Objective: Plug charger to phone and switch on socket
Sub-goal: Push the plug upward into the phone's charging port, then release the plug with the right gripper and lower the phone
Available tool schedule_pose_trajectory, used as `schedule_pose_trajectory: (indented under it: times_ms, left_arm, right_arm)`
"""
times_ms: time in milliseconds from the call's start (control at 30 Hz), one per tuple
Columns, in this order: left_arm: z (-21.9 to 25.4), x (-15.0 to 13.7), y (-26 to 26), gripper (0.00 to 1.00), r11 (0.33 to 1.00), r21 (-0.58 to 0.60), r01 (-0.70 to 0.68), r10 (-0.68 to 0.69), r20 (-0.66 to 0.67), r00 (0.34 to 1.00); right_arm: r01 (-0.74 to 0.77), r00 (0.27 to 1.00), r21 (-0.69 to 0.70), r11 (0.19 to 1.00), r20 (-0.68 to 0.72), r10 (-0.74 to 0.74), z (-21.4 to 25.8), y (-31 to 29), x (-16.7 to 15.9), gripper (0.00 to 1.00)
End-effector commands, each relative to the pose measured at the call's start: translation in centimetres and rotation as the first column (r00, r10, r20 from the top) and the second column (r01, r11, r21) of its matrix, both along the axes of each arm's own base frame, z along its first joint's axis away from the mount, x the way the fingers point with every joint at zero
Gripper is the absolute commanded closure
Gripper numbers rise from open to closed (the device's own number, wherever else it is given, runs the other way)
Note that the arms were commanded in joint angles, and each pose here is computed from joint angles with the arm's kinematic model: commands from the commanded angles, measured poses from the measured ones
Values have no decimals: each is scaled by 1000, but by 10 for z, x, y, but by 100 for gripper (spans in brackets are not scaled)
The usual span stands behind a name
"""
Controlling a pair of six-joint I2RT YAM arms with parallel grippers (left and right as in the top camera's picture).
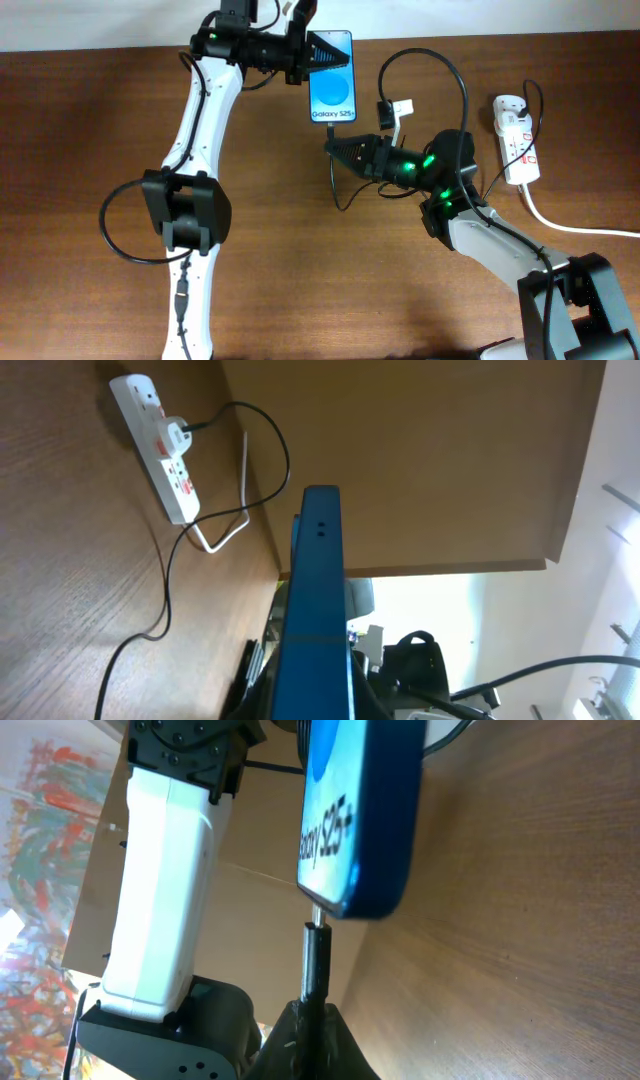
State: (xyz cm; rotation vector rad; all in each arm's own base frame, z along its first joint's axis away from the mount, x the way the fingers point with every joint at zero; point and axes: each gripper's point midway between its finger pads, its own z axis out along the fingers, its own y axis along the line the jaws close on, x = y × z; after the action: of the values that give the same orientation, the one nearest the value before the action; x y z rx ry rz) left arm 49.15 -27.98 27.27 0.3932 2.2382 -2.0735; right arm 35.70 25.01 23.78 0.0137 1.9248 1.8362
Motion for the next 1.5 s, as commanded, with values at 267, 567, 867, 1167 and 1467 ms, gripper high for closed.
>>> schedule_pose_trajectory:
  times_ms: [267, 567, 867, 1167, 1467]
  left_arm:
    - [16, -10, 3, 100, 997, -61, 53, -52, 14, 999]
    - [16, -10, 3, 100, 997, -60, 53, -52, 6, 999]
    - [17, -11, 3, 100, 996, -63, 56, -56, 5, 998]
    - [16, -23, -16, 100, 994, -62, 95, -95, 3, 995]
    - [15, -11, 2, 100, 997, -56, 52, -52, 5, 999]
  right_arm:
    - [112, 993, 16, 994, 48, -112, 18, -15, 25, 96]
    - [109, 993, 15, 994, 47, -110, 18, -18, 26, 96]
    - [119, 992, 9, 993, 31, -120, 14, -19, 28, 96]
    - [188, 980, 22, 982, 57, -189, 25, -35, 43, 96]
    - [94, 992, 9, 995, 80, -95, 29, -32, 32, 74]
